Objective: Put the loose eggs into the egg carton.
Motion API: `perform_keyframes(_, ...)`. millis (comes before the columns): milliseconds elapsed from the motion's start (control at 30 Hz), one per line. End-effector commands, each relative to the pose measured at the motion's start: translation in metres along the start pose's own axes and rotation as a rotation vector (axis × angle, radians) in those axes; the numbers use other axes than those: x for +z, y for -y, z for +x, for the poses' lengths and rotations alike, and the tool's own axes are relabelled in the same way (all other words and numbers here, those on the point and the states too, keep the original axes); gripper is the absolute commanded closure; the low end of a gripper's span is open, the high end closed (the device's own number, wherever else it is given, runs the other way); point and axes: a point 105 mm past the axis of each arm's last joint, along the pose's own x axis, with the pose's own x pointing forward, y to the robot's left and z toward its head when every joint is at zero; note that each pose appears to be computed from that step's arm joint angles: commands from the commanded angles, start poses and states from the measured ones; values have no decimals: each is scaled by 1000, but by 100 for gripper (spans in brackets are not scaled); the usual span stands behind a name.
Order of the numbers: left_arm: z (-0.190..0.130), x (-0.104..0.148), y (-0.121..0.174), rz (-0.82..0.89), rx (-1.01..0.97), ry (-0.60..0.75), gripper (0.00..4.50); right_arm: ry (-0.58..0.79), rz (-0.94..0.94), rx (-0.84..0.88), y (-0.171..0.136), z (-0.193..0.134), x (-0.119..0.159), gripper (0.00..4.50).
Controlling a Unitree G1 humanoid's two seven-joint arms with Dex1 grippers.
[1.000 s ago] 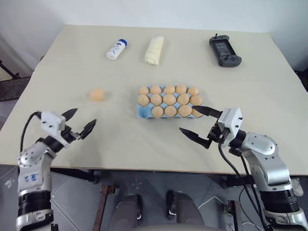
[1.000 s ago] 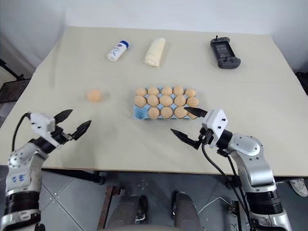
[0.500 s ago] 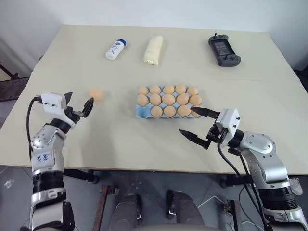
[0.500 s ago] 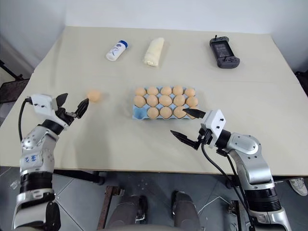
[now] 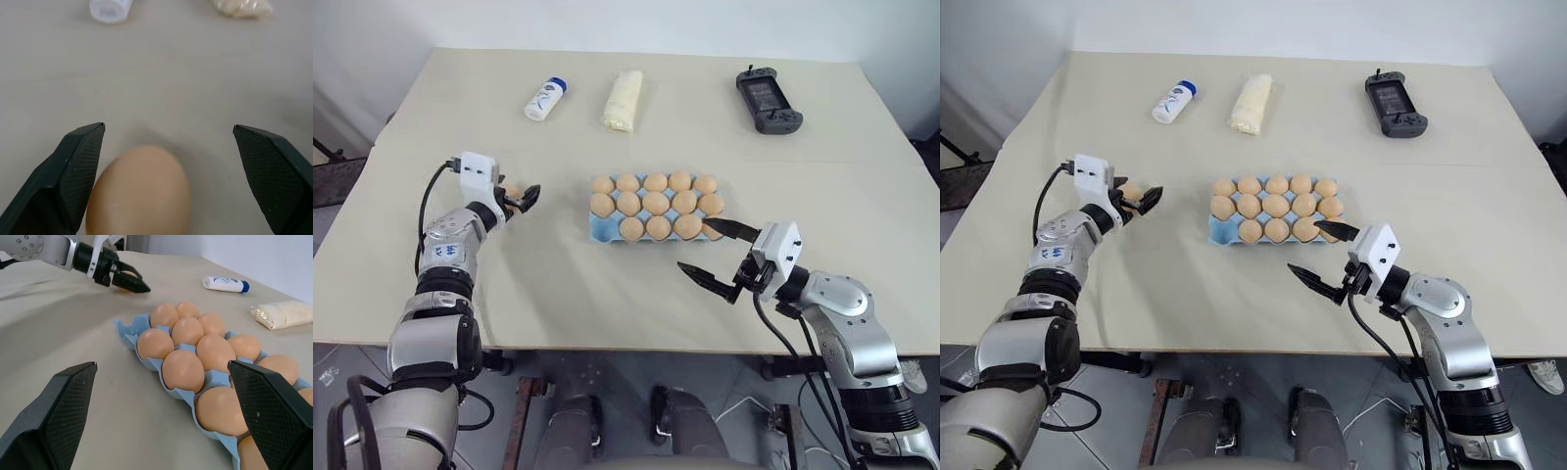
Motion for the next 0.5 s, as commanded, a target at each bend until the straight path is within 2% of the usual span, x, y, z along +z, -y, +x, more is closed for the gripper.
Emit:
perform_keyframes(33,-1,14,-7,34,15,40,21,31,-36,-9,-1,-1,9,0)
perform_keyframes(100,-1,14,-5,27,0,56,65,30,-34,-11,-2,-2,8,0)
perform_keyframes(200,-3,21,3,27,-71,107,159,29,-35,-15,-1,-3,7,0)
perform_keyframes(367,-11,44,20,92,-220,234,159,24,-35,-22,0,-5,5,0)
perform_keyframes(500,-17,65,63,153,-450,333,159,16,-34,-24,1,-7,2,0)
